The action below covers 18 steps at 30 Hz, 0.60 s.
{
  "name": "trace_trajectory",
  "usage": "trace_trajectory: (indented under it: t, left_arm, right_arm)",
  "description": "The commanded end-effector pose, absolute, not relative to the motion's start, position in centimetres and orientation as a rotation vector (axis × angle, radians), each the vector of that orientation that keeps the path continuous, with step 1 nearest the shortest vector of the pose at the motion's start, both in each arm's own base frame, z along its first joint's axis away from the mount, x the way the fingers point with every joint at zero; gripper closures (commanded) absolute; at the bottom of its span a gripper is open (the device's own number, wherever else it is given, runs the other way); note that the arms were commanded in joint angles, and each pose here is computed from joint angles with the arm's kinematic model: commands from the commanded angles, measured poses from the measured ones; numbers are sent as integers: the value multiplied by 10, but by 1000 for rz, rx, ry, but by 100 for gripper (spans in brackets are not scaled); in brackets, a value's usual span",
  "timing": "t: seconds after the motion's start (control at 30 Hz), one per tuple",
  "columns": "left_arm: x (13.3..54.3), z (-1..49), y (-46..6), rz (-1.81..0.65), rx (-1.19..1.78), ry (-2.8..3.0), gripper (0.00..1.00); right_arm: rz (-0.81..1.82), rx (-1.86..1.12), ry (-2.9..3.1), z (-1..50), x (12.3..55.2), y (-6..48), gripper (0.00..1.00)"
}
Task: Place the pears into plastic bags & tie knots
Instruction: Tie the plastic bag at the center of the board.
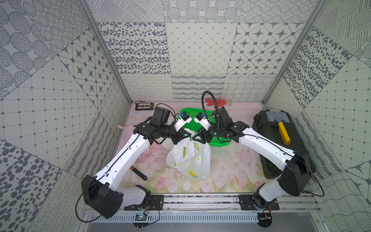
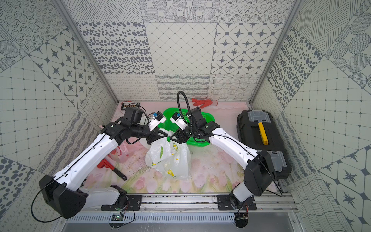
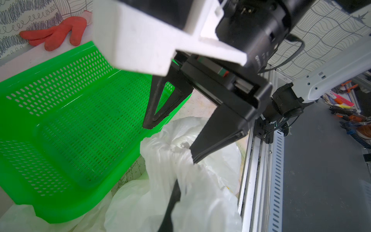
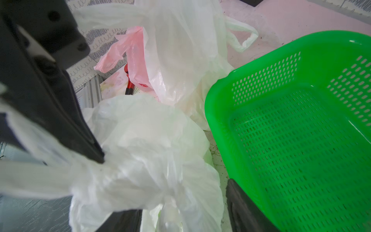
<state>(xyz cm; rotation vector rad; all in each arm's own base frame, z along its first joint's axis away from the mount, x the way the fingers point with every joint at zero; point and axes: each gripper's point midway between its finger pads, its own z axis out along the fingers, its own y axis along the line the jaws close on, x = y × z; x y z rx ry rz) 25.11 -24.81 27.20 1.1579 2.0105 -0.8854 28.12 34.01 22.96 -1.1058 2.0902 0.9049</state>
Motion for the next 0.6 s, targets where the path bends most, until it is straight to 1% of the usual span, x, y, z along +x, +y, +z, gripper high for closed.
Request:
trace_trajectory:
  t: [0.0,0.07,0.13,0.2,0.23,0.3,0.4,0.47,0.57]
  left_arm:
    - [253,280,-253,-886,1181,1965,100]
    - [259,274,-248,-842,1148,2020,100]
    - [268,266,-241,-795,1091,2083,100]
    - [273,262,-236,-787,1040,2129,100]
    - [273,260,-235,-791,1025,2144,100]
    - [273,259,-235,-800,1003,2156,100]
    - [273,262,-235,-806,987,2142,100]
    - [272,264,-236,-811,987,2136,100]
    - [270,267,-236,-821,992,2131,100]
  right_arm:
    - [883,-1069,2016,255,291,346,38]
    - [843,-1015,2021,263,290,335,37]
    - [794,-942,2011,276,289,321,33]
    - [760,-867,2017,288,285,305,32]
    - [750,-838,2030,291,282,300,33]
    - [751,-818,2068,292,272,298,39]
    - [770,-852,2102,286,252,308,48]
    - [792,-864,2123,278,246,316,50]
    - [776,-855,2158,263,251,321,52]
